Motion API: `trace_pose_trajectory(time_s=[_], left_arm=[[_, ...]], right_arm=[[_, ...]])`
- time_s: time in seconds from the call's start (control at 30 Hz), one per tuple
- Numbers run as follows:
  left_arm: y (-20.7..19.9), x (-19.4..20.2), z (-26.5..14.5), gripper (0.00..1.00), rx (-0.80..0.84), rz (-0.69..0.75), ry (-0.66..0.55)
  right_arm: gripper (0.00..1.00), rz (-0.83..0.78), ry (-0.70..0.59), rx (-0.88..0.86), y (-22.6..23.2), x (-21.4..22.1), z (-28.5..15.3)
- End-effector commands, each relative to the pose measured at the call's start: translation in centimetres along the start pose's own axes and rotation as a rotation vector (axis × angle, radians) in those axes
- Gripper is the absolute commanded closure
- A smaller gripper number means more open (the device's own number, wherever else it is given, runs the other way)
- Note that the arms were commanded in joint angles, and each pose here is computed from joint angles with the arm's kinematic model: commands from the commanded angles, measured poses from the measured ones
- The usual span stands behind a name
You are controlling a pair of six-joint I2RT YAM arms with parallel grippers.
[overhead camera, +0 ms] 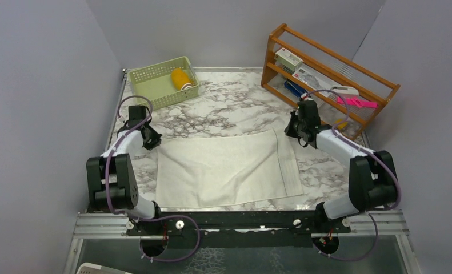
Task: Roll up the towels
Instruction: Flatten out the towel at the center of the board.
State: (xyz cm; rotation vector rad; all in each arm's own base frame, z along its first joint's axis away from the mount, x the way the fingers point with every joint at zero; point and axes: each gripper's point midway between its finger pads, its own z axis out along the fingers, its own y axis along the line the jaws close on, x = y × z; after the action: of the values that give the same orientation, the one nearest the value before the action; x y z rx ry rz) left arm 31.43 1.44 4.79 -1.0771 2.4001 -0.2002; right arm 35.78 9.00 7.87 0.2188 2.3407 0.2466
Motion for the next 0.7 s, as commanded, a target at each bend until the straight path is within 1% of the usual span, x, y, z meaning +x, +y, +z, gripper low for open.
trace_pose_trajectory(time_s=[0.0, 0.13, 0.17, 0.2, 0.23, 0.27, 0.33, 0.37, 0.4, 0.5, 0.57, 0.6, 0.67], left_arm=[[-4.2, -7.8, 1.3, 1.0, 0.055, 0.003, -0.192], [-5.8, -10.2, 2.6, 1.0, 0.075, 0.026, -0.18], [-6.3, -10.8, 2.6, 1.0, 0.098, 0.033, -0.178], [-6.5, -10.9, 3.1, 0.98, 0.111, 0.038, -0.163], [-6.9, -11.1, 3.2, 0.89, 0.132, 0.043, -0.151], [-7.4, -11.3, 2.9, 0.79, 0.157, 0.052, -0.15], [-8.2, -11.6, 2.1, 0.56, 0.199, 0.092, -0.138], [-8.5, -11.5, 1.7, 0.47, 0.209, 0.126, -0.125], [-8.6, -11.4, 1.5, 0.43, 0.212, 0.157, -0.108], [-8.1, -10.7, 1.6, 0.39, 0.207, 0.263, -0.044], [-7.4, -9.7, 2.2, 0.38, 0.209, 0.34, 0.005], [-7.0, -9.1, 2.4, 0.39, 0.21, 0.383, 0.025], [-6.1, -8.4, 2.8, 0.43, 0.204, 0.449, 0.039]], right_arm=[[0.99, 0.03, -0.149, 0.027, 0.9, -5.7, 2.9], [0.99, 0.01, -0.147, 0.067, 0.4, -6.7, 5.0], [0.98, 0.002, -0.152, 0.082, 0.2, -7.1, 5.2], [0.91, -0.01, -0.155, 0.096, 0.0, -7.4, 5.3], [0.83, -0.03, -0.162, 0.099, 0.0, -7.9, 5.2], [0.74, -0.047, -0.169, 0.103, 0.0, -8.3, 4.9], [0.48, -0.071, -0.2, 0.101, 0.1, -9.3, 3.9], [0.39, -0.082, -0.211, 0.095, 0.2, -9.5, 3.6], [0.33, -0.09, -0.219, 0.085, 0.3, -9.7, 3.4], [0.3, -0.101, -0.212, 0.038, 1.0, -9.2, 3.6], [0.31, -0.108, -0.192, -0.018, 2.0, -8.8, 4.0], [0.31, -0.119, -0.181, -0.066, 2.8, -8.5, 4.0], [0.32, -0.171, -0.154, -0.204, 5.0, -7.8, 3.8]])
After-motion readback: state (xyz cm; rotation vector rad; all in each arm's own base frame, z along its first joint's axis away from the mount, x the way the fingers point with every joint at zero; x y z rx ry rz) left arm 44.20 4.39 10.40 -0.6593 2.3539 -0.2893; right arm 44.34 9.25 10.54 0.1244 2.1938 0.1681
